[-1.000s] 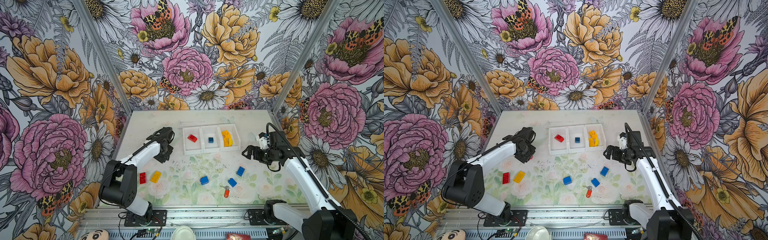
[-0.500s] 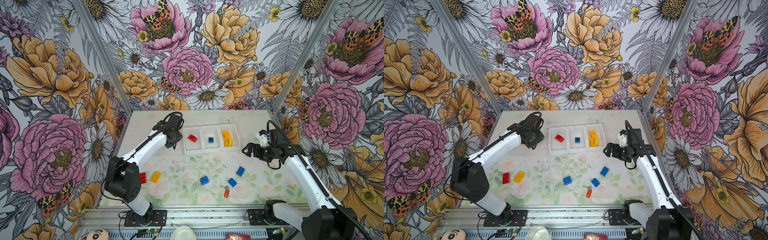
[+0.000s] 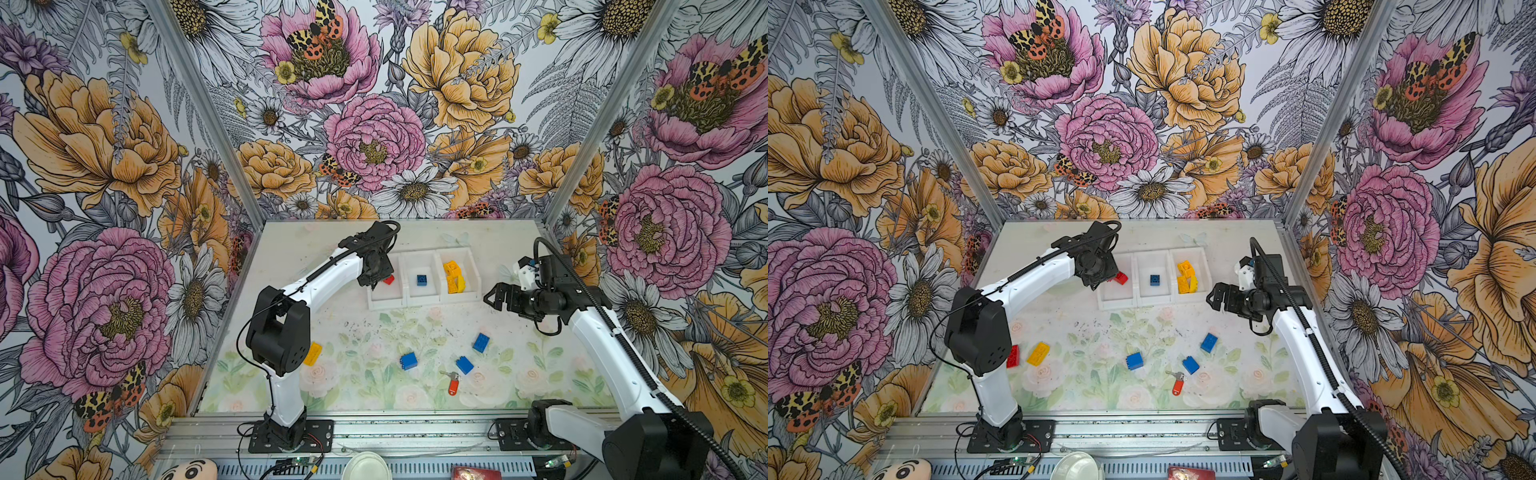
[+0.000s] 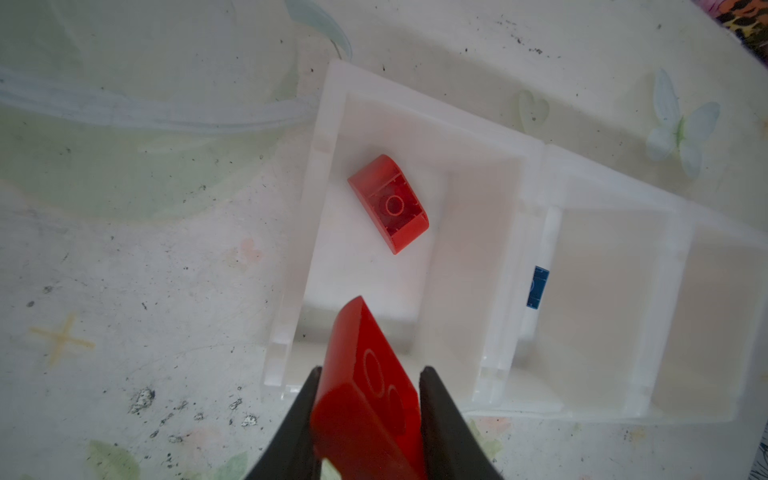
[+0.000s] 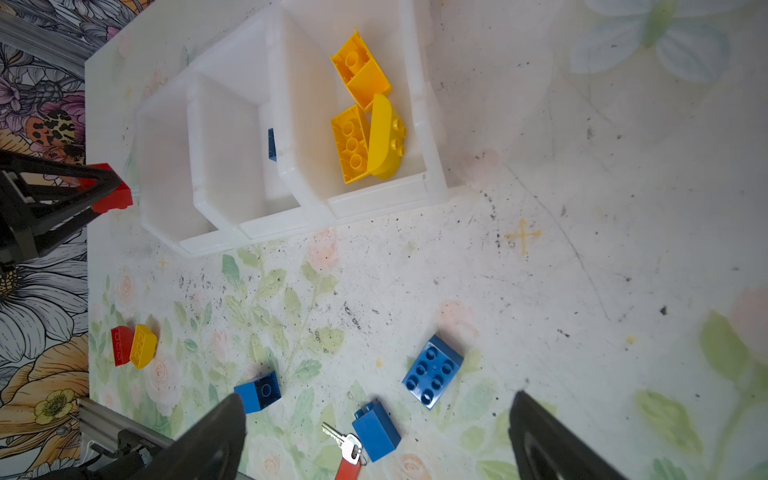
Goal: Sort the legos into containers by color
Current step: Place the lego in the container, then pick up the lego from the middle-right of the table.
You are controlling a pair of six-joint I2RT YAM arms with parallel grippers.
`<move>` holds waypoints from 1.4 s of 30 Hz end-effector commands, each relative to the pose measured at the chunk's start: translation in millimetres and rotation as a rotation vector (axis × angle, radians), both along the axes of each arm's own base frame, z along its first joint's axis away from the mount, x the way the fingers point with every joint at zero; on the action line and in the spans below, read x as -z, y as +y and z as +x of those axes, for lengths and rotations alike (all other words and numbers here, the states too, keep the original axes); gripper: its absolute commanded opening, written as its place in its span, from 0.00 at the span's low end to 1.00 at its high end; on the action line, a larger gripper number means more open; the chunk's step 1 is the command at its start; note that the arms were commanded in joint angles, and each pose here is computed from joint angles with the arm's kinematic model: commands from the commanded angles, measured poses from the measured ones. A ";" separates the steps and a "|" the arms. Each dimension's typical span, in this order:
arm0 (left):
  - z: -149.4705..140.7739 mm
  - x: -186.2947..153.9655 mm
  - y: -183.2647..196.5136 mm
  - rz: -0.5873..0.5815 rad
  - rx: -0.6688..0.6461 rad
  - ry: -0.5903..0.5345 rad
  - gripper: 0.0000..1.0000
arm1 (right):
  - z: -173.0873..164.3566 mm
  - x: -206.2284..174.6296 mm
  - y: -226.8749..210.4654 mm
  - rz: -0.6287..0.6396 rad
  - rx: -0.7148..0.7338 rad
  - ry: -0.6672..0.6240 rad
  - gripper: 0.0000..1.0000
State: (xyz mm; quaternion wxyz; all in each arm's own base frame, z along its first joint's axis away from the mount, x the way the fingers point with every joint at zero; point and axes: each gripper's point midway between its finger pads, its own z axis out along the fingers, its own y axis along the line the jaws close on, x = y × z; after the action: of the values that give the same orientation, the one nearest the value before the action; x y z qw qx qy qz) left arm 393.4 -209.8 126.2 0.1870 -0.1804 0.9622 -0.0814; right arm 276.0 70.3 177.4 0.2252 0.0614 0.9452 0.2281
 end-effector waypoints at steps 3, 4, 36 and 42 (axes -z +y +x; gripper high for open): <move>5.7 3.2 -18.5 -0.031 0.069 0.017 0.02 | 8.2 -11.6 -2.6 -0.014 -0.006 -0.041 1.00; 5.5 6.5 -19.8 -0.030 0.071 0.025 0.02 | 8.6 -12.1 -2.4 -0.015 -0.009 -0.043 0.99; -1.4 -5.3 -35.6 -0.047 0.138 -0.060 0.89 | 7.1 6.5 19.1 -0.091 -0.029 0.035 0.99; -14.8 -21.3 -26.8 -0.095 0.134 -0.117 0.91 | -7.2 22.3 12.6 -0.112 0.043 0.084 0.99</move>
State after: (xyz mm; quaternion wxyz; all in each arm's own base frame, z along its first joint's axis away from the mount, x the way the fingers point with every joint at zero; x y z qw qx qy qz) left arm 373.0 -232.7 116.8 0.1867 -0.1225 0.9688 -0.1073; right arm 274.0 91.7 160.2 0.1918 0.0457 0.9623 0.1871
